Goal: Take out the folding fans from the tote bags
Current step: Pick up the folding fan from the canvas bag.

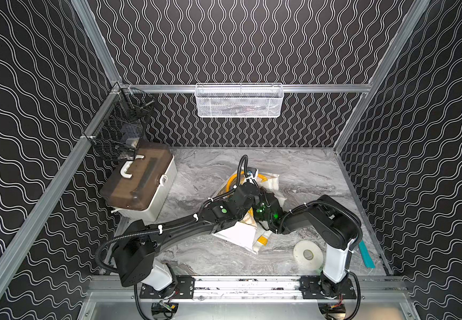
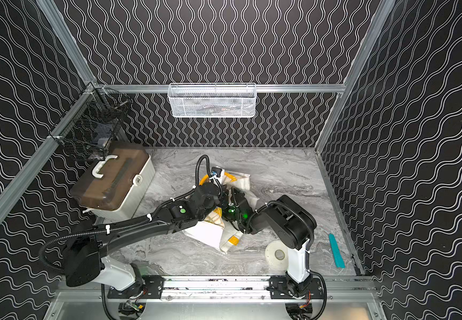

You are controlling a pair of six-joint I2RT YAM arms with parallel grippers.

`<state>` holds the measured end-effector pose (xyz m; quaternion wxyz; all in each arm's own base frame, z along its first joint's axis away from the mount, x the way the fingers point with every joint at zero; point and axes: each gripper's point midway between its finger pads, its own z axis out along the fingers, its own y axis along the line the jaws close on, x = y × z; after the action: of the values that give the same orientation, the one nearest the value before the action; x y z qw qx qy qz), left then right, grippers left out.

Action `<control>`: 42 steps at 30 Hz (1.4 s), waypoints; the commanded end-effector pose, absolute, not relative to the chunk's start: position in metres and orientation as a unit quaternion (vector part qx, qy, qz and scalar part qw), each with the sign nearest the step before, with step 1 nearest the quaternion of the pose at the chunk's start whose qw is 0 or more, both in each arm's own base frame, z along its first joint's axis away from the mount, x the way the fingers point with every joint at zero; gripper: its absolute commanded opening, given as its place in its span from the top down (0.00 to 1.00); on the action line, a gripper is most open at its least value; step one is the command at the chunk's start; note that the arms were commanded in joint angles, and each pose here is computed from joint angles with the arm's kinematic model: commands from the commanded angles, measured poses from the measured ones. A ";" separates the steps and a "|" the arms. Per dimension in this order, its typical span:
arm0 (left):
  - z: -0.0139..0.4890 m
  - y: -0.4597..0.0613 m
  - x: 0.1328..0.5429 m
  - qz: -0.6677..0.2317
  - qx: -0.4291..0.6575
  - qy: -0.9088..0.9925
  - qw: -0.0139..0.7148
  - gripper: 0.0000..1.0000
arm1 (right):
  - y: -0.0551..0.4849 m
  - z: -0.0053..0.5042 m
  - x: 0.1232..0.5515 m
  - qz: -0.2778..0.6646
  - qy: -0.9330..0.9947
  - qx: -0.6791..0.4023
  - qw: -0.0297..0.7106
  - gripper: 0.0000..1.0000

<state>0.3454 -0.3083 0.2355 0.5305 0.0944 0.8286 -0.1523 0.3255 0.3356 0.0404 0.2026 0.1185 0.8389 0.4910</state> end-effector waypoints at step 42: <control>0.245 -0.218 0.366 -0.045 0.015 0.825 0.563 1.00 | 0.224 0.249 0.293 0.417 0.782 0.011 0.463 0.95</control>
<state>0.3652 -0.2270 0.2402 0.5539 0.0260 0.8300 -0.0601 0.2906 0.2364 0.2437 0.4478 0.0093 0.7782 0.4402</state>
